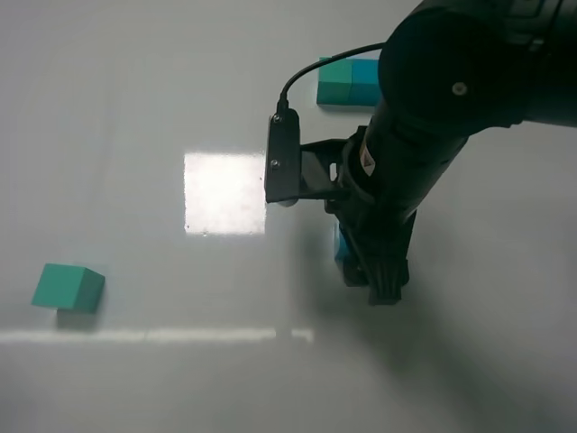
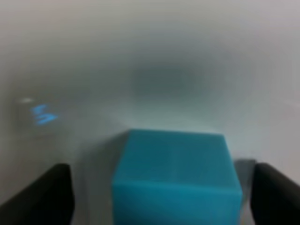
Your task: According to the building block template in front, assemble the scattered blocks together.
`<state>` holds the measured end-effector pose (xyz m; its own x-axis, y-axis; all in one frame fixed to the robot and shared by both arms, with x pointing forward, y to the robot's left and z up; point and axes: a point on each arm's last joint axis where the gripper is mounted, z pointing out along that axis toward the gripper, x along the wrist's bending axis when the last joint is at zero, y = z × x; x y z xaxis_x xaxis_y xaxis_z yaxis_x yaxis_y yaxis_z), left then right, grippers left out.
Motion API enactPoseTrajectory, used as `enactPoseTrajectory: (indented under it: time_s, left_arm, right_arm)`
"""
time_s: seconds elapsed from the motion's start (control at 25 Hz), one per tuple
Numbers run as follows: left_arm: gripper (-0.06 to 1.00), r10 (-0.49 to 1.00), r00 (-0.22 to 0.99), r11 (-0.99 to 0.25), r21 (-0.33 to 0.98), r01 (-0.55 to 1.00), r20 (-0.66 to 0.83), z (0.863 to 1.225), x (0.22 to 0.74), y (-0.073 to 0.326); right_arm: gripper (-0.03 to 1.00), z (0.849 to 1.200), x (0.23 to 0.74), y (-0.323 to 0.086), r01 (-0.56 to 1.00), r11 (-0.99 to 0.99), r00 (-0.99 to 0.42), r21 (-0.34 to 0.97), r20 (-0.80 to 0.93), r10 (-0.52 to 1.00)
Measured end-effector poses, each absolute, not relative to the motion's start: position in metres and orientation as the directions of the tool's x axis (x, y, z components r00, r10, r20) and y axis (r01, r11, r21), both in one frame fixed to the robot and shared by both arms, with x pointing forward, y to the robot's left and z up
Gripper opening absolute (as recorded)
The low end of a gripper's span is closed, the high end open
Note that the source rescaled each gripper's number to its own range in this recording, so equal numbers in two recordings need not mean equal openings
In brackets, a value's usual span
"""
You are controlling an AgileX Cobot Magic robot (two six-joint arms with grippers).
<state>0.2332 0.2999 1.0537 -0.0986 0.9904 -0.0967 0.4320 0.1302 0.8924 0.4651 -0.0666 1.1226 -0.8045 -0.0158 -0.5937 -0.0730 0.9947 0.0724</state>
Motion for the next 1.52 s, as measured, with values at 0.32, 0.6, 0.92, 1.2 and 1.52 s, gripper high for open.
enactPoseTrajectory:
  time_s: [0.32, 0.6, 0.92, 1.2, 1.52]
  left_arm:
    - [0.85, 0.99, -0.097, 0.133, 0.892, 0.432, -0.1, 1.054, 0.233, 0.3]
    - [0.85, 0.99, -0.096, 0.133, 0.892, 0.432, -0.101, 1.054, 0.233, 0.3]
    - [0.85, 0.99, -0.096, 0.133, 0.892, 0.432, -0.101, 1.054, 0.233, 0.3]
    - [0.85, 0.99, -0.096, 0.133, 0.892, 0.432, -0.101, 1.054, 0.233, 0.3]
    - [0.85, 0.99, -0.096, 0.133, 0.892, 0.432, -0.101, 1.054, 0.233, 0.3]
  right_arm:
    - [1.0, 1.179, 0.426, -0.102, 0.042, 0.95, -0.748, 0.311, -0.621, 0.236]
    - [1.0, 1.209, 0.408, -0.19, 0.326, 0.761, -0.615, 0.561, -0.486, 0.621]
    - [1.0, 1.198, 0.401, -0.271, 0.613, 0.448, -0.244, 0.651, -0.383, 0.891]
    - [1.0, 1.177, 0.382, -0.31, 0.721, 0.143, 0.047, 0.678, -0.253, 0.966]
    - [1.0, 1.13, 0.331, -0.307, 0.721, 0.023, 0.055, 0.693, -0.091, 0.994]
